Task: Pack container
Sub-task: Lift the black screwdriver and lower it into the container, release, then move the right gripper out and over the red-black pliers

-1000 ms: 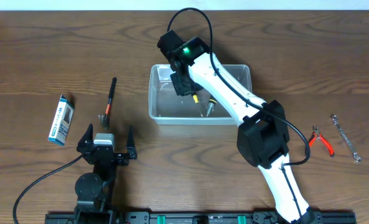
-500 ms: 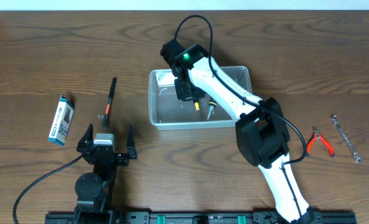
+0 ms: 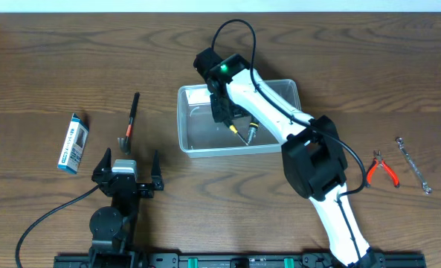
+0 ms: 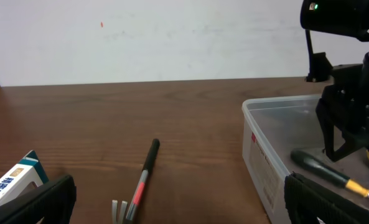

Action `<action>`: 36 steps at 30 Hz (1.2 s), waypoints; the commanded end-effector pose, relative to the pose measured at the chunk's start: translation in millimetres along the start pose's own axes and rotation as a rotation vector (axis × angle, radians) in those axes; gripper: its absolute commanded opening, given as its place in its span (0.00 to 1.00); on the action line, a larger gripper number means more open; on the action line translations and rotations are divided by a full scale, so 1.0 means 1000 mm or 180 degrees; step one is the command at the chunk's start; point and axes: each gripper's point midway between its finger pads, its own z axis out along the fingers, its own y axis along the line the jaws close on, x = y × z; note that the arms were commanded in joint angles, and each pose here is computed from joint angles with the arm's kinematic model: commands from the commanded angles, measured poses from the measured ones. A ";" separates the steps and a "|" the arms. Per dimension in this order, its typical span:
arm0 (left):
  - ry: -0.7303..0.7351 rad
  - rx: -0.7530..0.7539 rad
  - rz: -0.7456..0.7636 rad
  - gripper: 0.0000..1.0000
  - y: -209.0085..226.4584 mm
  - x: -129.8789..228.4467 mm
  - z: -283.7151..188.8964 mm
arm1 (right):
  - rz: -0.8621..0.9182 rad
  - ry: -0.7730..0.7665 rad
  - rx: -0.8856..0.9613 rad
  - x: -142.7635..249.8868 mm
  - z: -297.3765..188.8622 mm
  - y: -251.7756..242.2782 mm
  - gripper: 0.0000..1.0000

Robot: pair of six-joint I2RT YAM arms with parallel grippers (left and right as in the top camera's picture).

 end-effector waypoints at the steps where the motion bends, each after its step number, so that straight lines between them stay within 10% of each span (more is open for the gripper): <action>1: 0.0162 -0.0045 -0.0003 0.98 0.003 0.017 0.001 | 0.0117 -0.0033 0.0030 -0.011 -0.004 -0.015 0.59; 17: 0.0162 -0.0045 -0.0003 0.98 0.003 0.017 0.001 | 0.0759 -0.0601 -0.0073 -0.058 -0.147 -0.127 0.59; 36: 0.0162 -0.0045 -0.0003 0.98 0.003 0.017 0.001 | 0.0819 0.0403 0.0460 -0.007 -0.080 -0.285 0.65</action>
